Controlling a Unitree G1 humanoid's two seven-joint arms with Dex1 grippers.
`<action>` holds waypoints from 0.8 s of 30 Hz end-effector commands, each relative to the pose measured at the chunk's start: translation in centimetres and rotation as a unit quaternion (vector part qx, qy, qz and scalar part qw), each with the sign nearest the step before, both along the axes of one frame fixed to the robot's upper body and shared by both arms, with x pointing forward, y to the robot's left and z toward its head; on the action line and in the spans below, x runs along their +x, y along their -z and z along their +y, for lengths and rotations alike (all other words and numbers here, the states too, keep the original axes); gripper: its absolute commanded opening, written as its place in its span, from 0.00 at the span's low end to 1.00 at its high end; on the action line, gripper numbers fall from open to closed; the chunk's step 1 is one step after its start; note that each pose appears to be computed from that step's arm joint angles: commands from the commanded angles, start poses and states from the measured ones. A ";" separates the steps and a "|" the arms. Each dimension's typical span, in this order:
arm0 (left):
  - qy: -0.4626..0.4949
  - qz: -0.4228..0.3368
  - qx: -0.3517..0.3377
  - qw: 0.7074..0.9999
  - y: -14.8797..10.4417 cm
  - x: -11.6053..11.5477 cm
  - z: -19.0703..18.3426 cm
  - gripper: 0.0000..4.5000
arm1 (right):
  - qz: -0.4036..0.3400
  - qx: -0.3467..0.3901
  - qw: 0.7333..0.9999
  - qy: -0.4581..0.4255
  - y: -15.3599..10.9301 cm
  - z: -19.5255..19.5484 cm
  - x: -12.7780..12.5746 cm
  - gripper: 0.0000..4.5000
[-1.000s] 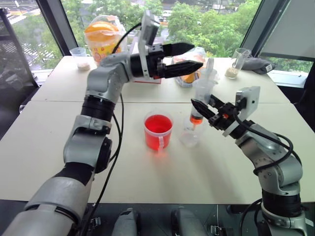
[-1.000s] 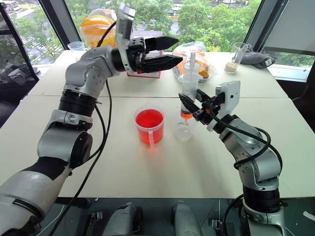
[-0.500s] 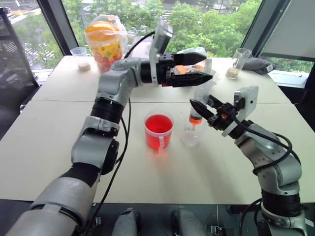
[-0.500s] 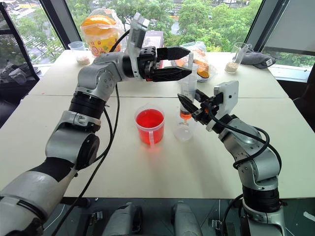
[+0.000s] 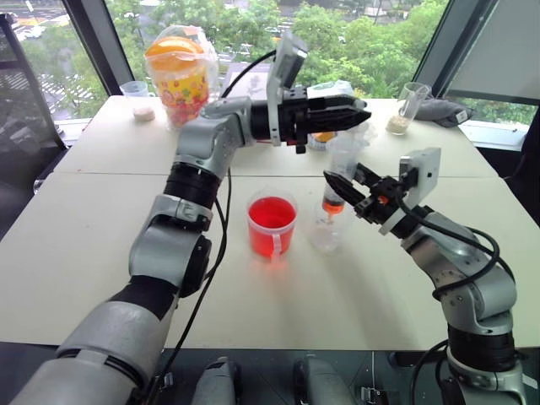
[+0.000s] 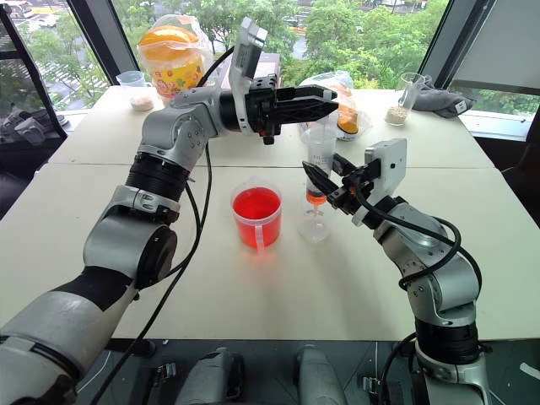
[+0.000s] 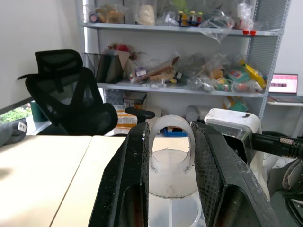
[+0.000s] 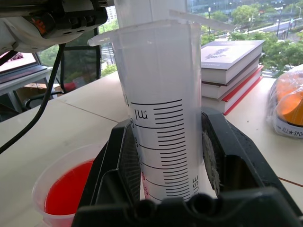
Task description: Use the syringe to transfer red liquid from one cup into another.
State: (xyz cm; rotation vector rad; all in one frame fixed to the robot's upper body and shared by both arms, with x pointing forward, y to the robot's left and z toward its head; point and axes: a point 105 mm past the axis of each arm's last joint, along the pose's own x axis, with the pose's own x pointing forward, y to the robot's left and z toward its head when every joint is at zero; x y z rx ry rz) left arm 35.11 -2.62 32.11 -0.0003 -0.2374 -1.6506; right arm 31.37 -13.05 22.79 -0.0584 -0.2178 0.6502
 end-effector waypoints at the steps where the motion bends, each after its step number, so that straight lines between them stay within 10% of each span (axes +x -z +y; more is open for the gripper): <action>1: 0.021 -0.024 0.023 0.999 0.4 -0.9 -0.7 0.17 | -0.046 -0.005 0.999 -0.007 -2.2 0.4 -0.8 0.32; 24: -0.001 0.016 0.080 0.997 7.1 -0.6 -1.2 0.17 | -0.105 0.012 0.994 0.015 -7.6 -1.6 -0.8 0.32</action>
